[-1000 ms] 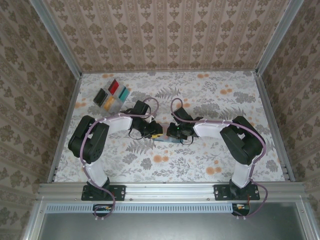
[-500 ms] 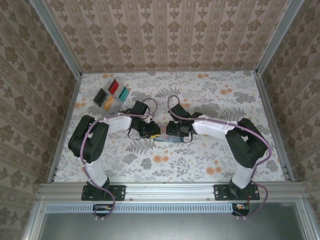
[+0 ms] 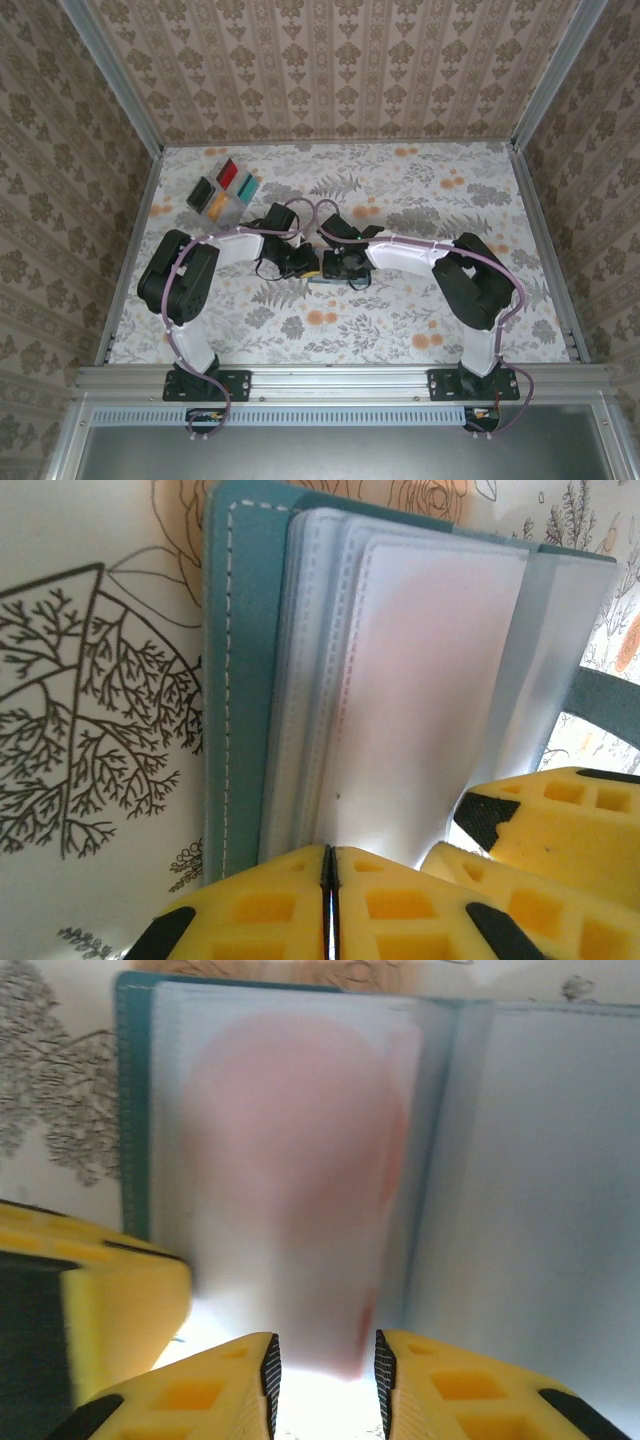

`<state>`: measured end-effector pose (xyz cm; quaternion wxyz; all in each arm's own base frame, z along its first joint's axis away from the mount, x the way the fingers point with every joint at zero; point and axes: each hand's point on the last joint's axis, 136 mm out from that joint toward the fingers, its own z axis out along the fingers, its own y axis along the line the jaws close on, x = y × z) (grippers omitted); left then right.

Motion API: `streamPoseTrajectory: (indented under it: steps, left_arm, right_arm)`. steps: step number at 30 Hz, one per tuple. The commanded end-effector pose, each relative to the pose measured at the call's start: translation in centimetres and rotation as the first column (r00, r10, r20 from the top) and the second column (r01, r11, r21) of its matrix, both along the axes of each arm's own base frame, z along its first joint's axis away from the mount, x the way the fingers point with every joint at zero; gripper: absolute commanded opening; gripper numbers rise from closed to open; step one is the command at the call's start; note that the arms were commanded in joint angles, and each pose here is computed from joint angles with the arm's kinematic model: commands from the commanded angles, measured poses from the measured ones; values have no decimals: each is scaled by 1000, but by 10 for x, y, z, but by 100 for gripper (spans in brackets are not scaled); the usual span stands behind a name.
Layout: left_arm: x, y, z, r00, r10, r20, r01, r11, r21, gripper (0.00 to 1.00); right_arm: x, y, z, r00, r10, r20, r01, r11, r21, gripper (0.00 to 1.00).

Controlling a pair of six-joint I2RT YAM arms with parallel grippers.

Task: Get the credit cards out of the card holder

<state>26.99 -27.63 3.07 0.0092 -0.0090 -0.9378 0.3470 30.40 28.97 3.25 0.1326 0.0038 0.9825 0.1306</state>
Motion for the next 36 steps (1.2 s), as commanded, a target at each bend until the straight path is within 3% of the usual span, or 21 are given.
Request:
streamPoseTrajectory:
  steps: [1,7,16,25,36]
  left_arm:
    - [-5,7,-12,1000,-2,-27,2,1000,15,10]
    - [-1,5,-3,1000,4,-14,-4,1000,-4,10]
    - [9,10,19,999,26,25,-25,999,-29,16]
    - [7,-1,24,1000,6,7,-6,995,-101,19]
    - [9,-1,20,1000,14,12,-13,997,-81,22]
  right_arm:
    - [0,-15,-6,999,-46,-15,45,996,-80,35]
    - [-4,-19,-20,997,-50,-51,45,994,-95,34]
    - [-5,-27,-30,994,-82,-69,76,993,-90,21]
    - [-4,-24,-32,992,-94,-83,93,996,-16,20]
    - [-3,-23,-31,991,-100,-86,103,994,30,19]
